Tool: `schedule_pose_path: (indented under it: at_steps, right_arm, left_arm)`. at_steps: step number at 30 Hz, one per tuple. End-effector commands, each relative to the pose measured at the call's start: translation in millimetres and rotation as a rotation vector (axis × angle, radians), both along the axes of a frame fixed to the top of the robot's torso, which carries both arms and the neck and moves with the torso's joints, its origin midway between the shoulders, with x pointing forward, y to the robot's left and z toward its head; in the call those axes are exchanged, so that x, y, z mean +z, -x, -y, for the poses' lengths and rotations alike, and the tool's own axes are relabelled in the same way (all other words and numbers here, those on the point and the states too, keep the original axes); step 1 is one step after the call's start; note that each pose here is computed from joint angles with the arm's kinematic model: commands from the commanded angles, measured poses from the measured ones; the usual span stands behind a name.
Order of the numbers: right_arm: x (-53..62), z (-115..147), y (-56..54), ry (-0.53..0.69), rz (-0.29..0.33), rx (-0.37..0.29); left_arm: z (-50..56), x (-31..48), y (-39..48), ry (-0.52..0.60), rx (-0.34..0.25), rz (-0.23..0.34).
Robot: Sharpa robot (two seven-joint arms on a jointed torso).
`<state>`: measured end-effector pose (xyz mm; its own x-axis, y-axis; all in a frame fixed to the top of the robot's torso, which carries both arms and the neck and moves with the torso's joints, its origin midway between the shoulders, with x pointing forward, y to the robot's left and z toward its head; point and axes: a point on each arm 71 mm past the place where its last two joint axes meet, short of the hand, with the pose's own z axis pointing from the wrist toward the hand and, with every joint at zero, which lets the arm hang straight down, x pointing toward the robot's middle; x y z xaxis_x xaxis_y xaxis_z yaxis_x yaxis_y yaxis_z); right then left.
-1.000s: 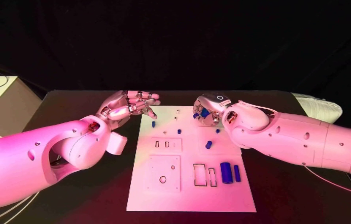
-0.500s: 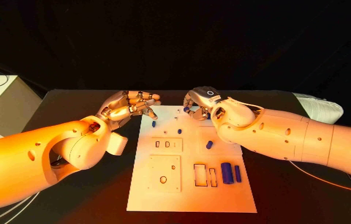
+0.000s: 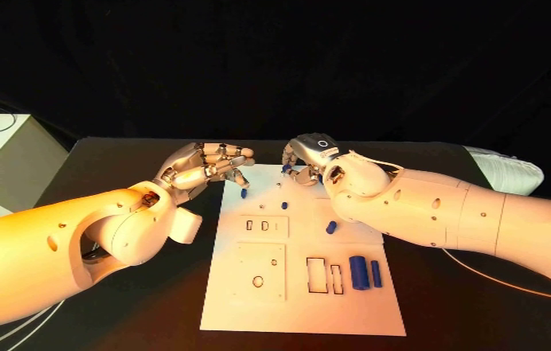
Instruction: Assemble the parts on the task board
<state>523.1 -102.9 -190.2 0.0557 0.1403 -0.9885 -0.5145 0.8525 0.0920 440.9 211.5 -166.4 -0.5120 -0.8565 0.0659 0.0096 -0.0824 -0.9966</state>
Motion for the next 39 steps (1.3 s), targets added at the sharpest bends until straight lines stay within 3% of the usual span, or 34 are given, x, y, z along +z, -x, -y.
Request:
schedule_pose_path:
  at_steps: [1, 39]
  right_arm:
    - [0.0, -1.4, -2.3, -0.004, -0.003, -0.004]
    - [-7.4, -7.3, -7.8, 0.033, -0.036, 0.000]
  left_arm:
    - [3.2, 1.8, 0.7, 0.012, -0.026, 0.005]
    - [3.3, 3.5, 0.5, 0.012, -0.026, 0.008]
